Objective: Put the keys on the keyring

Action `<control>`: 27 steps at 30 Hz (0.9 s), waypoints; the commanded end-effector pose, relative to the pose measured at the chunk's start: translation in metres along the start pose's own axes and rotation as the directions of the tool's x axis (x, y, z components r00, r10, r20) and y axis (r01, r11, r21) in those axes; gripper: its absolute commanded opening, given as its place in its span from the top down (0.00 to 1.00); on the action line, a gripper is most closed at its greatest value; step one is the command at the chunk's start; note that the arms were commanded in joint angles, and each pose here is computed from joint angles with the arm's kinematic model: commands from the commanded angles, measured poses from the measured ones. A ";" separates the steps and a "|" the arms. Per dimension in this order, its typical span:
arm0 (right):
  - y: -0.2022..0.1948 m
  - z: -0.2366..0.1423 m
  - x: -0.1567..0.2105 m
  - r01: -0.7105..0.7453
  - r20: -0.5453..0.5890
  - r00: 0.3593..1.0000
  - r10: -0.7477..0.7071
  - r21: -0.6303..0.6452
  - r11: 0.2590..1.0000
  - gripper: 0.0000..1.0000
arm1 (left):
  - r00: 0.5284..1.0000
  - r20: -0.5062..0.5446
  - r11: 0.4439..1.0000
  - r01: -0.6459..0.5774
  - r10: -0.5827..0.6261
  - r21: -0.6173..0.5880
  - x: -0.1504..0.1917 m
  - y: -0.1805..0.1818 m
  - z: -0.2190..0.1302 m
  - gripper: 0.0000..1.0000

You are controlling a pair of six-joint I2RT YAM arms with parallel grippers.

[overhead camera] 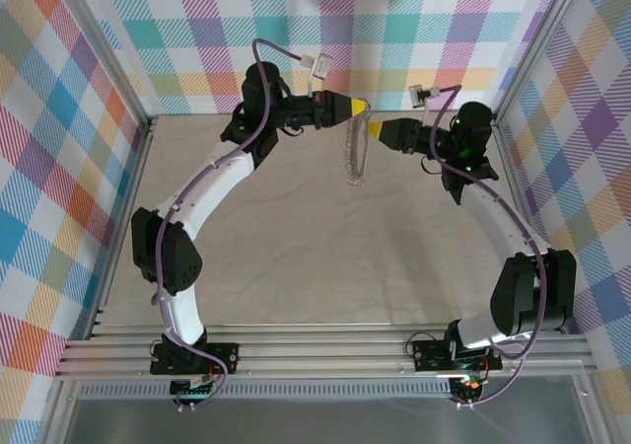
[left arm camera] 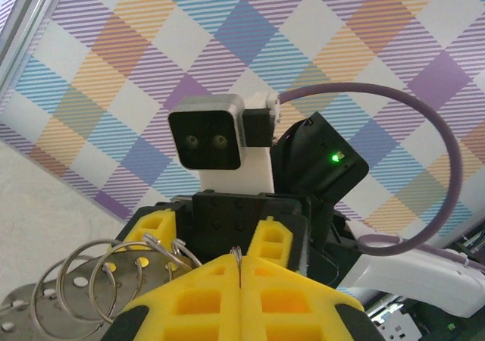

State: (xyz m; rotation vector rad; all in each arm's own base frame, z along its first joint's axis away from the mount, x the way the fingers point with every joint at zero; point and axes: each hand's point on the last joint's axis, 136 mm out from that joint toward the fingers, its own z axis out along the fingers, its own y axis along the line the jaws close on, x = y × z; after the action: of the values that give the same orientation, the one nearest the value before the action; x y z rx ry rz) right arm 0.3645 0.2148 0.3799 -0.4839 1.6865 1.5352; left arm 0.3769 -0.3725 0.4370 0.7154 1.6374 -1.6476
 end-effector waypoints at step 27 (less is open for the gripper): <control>0.032 0.007 0.031 0.083 -0.025 0.996 -0.084 -0.037 0.996 1.00 | 0.988 0.126 0.989 -0.106 0.093 0.101 -0.023 -0.060 0.001 1.00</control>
State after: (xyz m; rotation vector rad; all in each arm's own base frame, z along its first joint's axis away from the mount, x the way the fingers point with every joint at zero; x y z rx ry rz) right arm 0.3295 0.2280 0.3836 -0.5452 1.6490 1.5047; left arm 0.3642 -0.3871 0.4356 0.7056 1.6099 -1.7142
